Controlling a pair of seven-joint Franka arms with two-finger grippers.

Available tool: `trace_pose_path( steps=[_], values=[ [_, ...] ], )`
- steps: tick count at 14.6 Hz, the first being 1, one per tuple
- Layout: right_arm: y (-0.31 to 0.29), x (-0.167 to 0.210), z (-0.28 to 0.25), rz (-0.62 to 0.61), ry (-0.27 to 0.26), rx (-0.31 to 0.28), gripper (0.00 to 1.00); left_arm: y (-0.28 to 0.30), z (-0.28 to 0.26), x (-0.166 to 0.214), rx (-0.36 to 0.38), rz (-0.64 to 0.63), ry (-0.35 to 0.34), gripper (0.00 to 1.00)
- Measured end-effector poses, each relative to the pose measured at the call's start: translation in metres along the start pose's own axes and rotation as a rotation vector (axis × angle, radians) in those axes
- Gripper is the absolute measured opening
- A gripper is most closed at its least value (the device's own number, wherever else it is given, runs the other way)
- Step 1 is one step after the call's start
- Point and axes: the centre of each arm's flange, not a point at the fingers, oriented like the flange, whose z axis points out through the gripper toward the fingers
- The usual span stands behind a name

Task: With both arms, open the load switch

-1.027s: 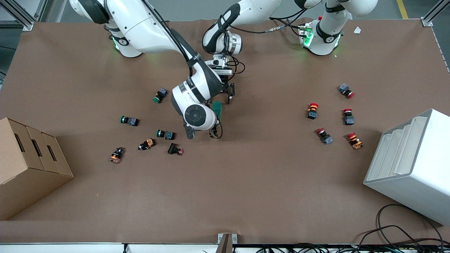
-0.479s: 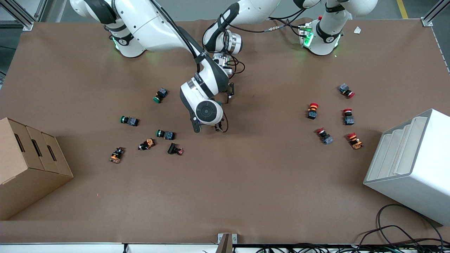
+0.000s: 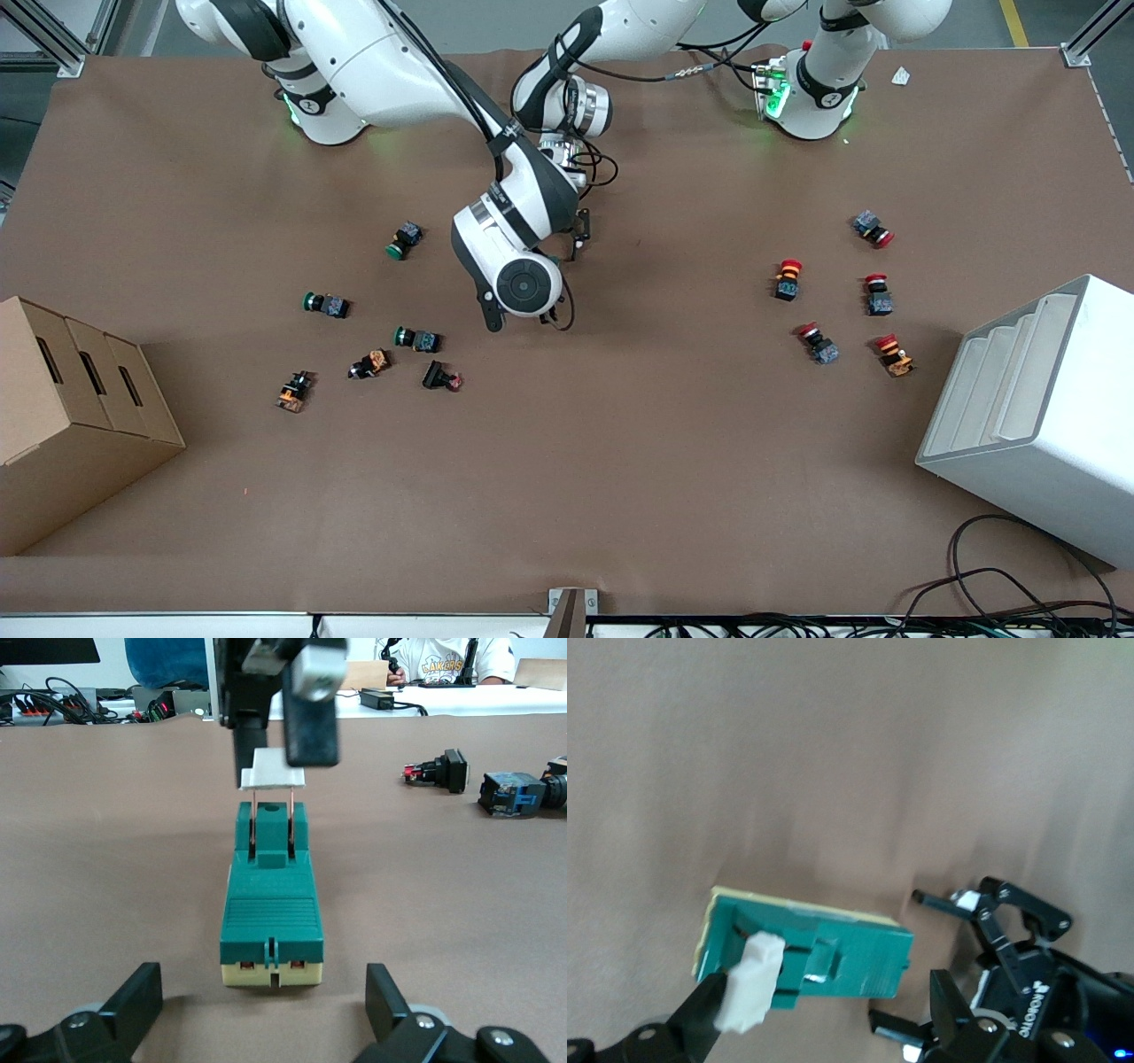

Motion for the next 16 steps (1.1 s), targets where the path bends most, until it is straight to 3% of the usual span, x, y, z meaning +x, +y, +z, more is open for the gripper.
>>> trace_pose_path(
  steps=[4,16],
  values=[
    [0.010,-0.001,0.004,-0.007,0.029,-0.078,1.00,0.000,0.000,-0.002,0.000,0.001,0.011,1.00],
    [0.037,-0.034,0.014,-0.064,0.075,-0.143,1.00,0.000,0.000,-0.002,0.001,0.006,0.015,0.99]
  ],
)
